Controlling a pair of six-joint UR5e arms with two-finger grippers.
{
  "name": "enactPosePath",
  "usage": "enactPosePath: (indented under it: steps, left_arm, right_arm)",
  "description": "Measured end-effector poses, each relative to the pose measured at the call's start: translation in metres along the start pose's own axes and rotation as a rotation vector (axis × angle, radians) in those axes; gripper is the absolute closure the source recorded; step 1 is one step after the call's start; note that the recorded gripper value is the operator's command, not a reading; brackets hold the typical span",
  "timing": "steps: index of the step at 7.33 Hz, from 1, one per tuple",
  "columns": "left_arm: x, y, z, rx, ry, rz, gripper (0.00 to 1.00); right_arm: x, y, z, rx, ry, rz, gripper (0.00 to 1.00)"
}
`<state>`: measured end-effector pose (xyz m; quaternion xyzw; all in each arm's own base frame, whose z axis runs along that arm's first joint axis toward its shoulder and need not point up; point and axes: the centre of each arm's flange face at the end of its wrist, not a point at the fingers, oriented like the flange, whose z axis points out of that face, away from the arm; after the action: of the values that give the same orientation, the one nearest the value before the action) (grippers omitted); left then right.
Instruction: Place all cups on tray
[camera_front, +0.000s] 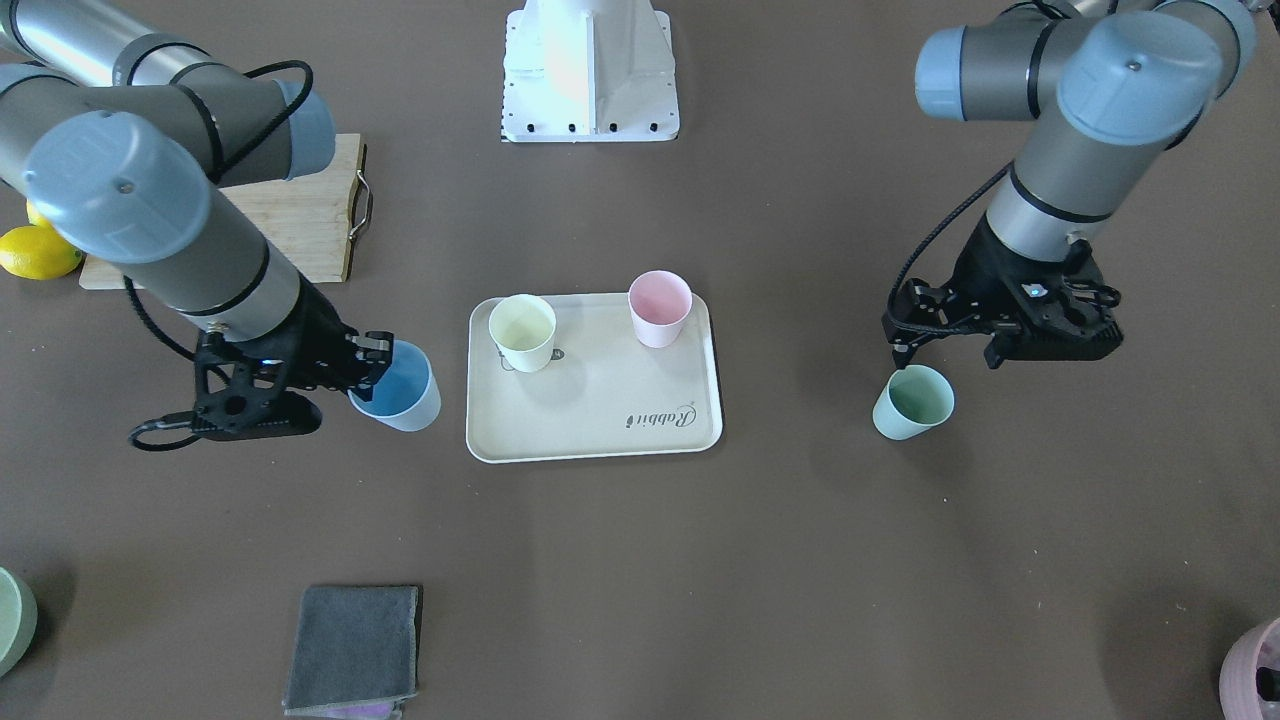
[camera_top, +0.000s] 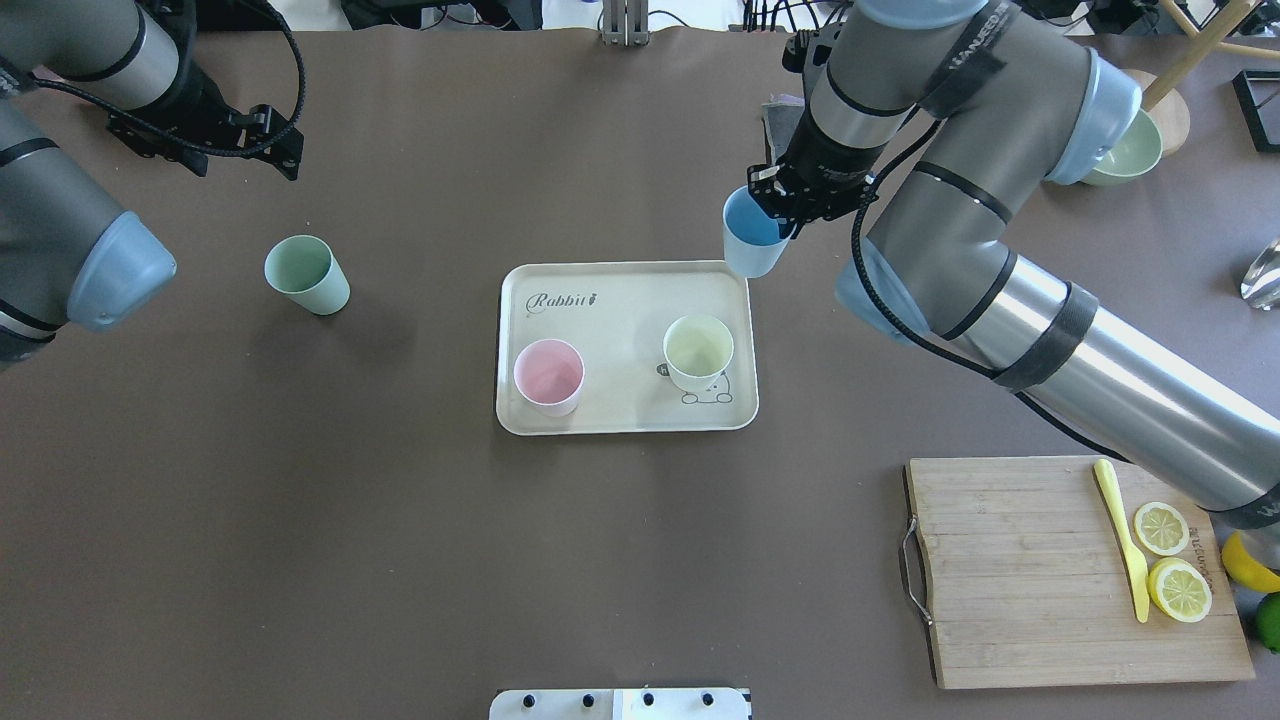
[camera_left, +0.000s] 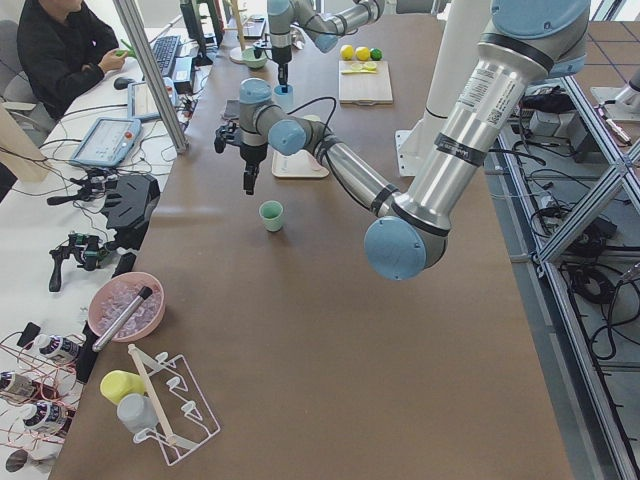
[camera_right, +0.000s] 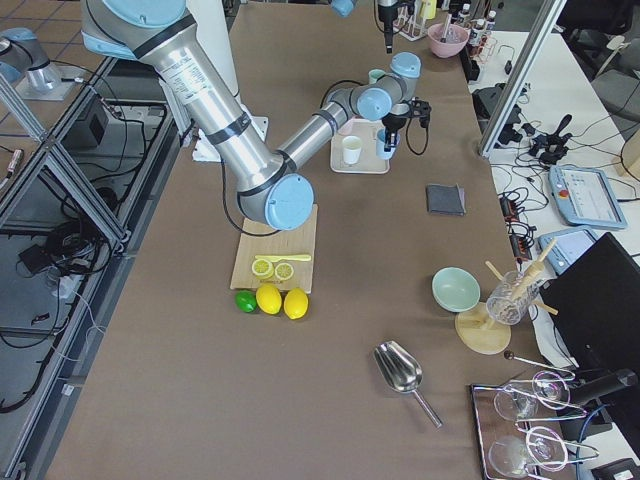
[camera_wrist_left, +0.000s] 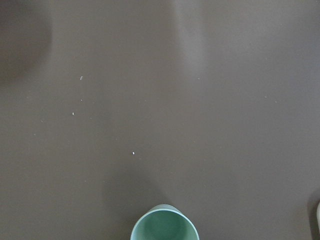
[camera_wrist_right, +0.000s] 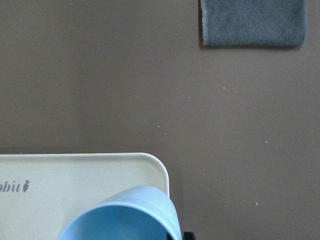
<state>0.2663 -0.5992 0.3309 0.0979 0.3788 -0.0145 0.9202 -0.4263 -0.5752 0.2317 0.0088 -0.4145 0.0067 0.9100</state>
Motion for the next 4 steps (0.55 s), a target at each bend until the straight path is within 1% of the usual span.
enactPosePath:
  steps: [2, 4]
  left_arm:
    - [-0.031, -0.008, 0.043, 0.025, 0.021, 0.026, 0.02]
    - [-0.045, -0.008, 0.060, 0.028, 0.024, 0.030, 0.02]
  right_arm:
    - [-0.023, 0.011, 0.035, 0.017, -0.012, 0.014, 1.00]
    - [-0.033, 0.018, 0.058, 0.029, -0.008, 0.014, 1.00]
